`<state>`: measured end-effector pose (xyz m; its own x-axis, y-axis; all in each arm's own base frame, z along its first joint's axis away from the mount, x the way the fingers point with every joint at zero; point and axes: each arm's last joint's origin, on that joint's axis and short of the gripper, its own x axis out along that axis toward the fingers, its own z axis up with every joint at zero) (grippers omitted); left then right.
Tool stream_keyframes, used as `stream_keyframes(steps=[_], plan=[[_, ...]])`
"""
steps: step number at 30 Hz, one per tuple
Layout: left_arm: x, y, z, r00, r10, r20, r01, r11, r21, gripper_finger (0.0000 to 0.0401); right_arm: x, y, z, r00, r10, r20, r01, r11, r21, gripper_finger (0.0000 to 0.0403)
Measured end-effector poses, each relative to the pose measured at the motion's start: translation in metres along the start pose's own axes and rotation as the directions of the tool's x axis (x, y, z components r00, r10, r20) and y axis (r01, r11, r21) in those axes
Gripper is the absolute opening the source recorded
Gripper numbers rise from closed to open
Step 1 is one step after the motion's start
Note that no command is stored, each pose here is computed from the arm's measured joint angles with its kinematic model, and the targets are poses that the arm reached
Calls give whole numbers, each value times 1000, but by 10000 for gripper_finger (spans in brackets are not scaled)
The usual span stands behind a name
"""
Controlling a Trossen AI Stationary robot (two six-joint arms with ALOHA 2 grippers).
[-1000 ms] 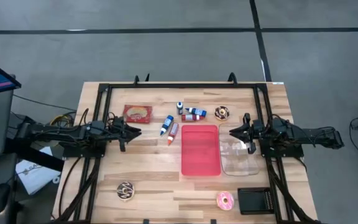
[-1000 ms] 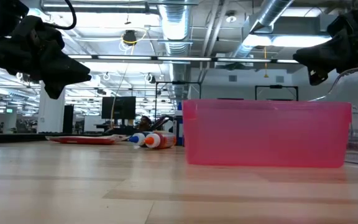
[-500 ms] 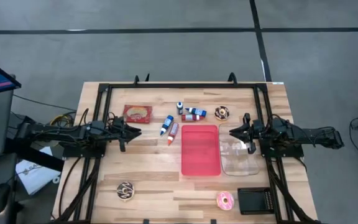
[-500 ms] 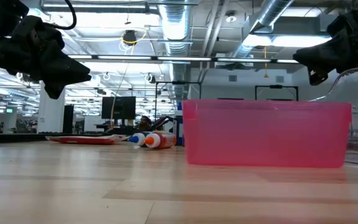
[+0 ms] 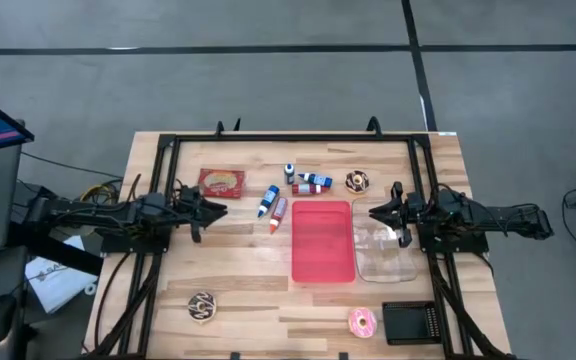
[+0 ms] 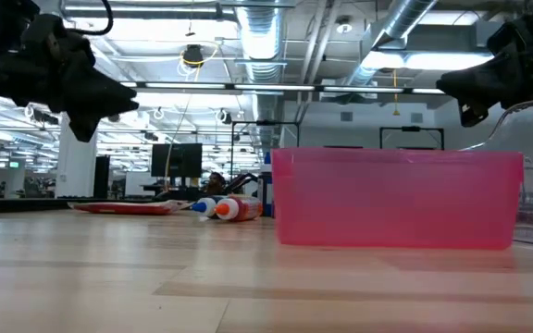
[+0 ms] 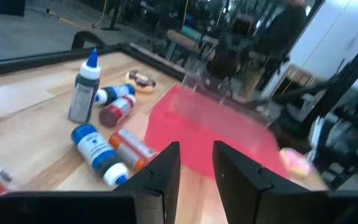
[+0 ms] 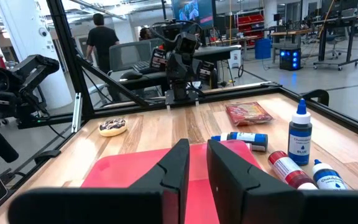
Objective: Pick & Place Food Item
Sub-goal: Put the popcorn bag into the red bin
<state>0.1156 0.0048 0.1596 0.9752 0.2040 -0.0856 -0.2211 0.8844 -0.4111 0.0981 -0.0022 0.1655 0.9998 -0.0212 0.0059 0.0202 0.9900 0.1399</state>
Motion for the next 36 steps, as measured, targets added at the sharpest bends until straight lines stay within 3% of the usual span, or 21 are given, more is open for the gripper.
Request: stream_keyframes(steps=[2,6,11,16,22,25,27,33,36], plan=[[0,-2,2,999,-27,18,28,995,-95,92,0,0,0,1000,0,0,0,1000,0,51],[1,-5,6,996,-74,48,86,948,-307,92,0,0,0,1000,0,0,0,1000,0,51],[2,-4,6,997,-59,50,74,921,-381,92,0,0,0,1000,0,0,0,1000,0,51],[3,-7,12,990,-87,110,131,854,-503,92,0,0,0,1000,0,0,0,1000,0,51],[5,-8,14,987,-86,135,145,838,-526,92,0,0,0,1000,0,0,0,1000,0,51],[6,-8,19,975,-15,222,139,821,-554,94,0,0,1,1000,1,8,-1,1000,0,51],[5,-8,26,950,48,310,135,830,-542,98,0,1,4,999,6,41,-7,999,34,51],[9,-16,49,881,142,451,105,872,-479,120,-3,3,26,966,19,256,-61,986,157,51],[15,-25,64,876,142,461,74,905,-418,133,-9,5,44,906,24,422,-107,979,175,51]])
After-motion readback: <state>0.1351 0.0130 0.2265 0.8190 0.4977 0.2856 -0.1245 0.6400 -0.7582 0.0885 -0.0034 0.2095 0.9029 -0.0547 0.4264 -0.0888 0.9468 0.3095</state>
